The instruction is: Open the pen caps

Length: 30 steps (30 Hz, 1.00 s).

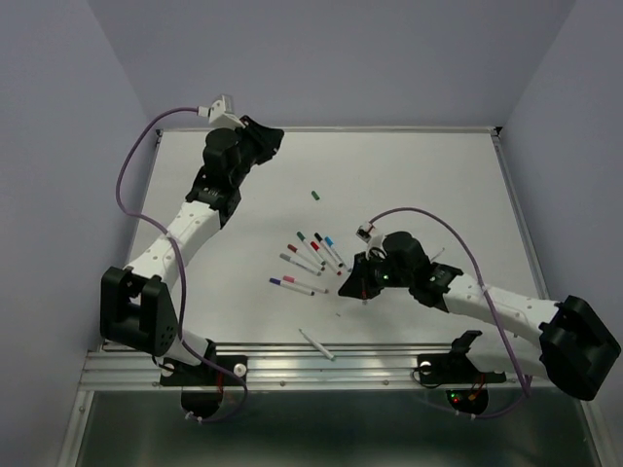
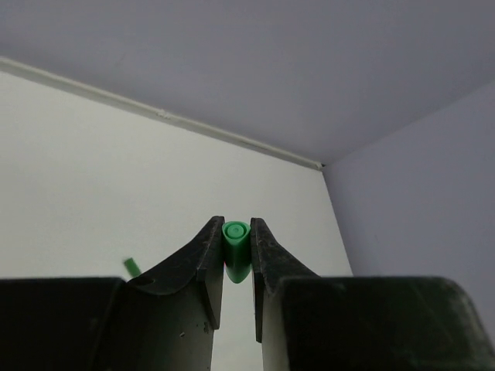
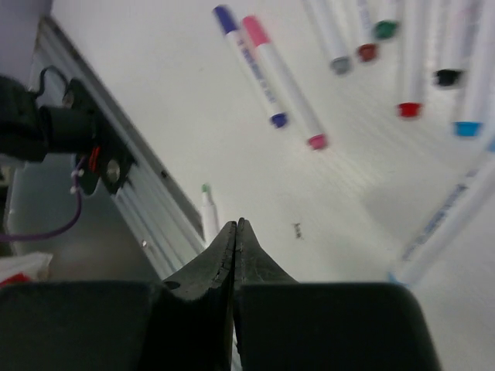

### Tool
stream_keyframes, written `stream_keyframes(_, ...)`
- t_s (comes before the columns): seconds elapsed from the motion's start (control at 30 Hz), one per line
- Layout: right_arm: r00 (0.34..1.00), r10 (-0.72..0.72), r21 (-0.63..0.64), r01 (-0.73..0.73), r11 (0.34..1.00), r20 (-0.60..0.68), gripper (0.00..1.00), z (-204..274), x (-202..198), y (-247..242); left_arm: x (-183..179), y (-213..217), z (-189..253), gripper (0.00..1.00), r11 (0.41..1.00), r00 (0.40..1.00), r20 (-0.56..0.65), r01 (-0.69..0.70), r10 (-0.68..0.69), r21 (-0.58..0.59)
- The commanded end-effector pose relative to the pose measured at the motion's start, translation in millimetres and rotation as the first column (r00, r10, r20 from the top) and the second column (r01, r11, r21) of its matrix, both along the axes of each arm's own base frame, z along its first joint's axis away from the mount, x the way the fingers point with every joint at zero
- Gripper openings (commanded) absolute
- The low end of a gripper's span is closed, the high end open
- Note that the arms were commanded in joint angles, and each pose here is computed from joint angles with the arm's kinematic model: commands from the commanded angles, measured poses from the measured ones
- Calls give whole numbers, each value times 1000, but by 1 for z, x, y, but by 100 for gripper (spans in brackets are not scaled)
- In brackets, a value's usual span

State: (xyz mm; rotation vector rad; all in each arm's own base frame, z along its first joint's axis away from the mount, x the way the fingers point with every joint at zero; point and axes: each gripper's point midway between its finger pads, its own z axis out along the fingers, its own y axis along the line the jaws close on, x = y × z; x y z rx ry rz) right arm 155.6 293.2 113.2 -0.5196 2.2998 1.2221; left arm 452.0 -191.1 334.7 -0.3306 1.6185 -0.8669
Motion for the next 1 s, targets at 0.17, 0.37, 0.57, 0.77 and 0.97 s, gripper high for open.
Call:
stream_keyframes(0.17, 990, -54, -121, 70, 990, 133, 1, 19, 45, -23, -23, 18, -129, 0, 983, 943, -327, 1, 60, 184)
stream_keyframes(0.37, 983, 45, -264, 3, 964, 178, 3, 0, 33, -11, -33, 12, -206, 0, 974, 846, -532, 81, 46, 212)
stream_keyframes(0.57, 955, 202, -340, -119, 933, 219, 10, -13, -8, 31, -25, 2, -247, 3, 966, 779, -624, 117, 56, 232)
stream_keyframes(0.77, 922, 313, -467, -179, 866, 229, 24, -38, -36, 51, -16, 4, -264, 11, 959, 749, -653, 93, 110, 269)
stream_keyframes(0.97, 894, 389, -512, -233, 827, 221, 38, -53, -60, 72, -20, 1, -273, 69, 955, 735, -668, 99, 118, 278)
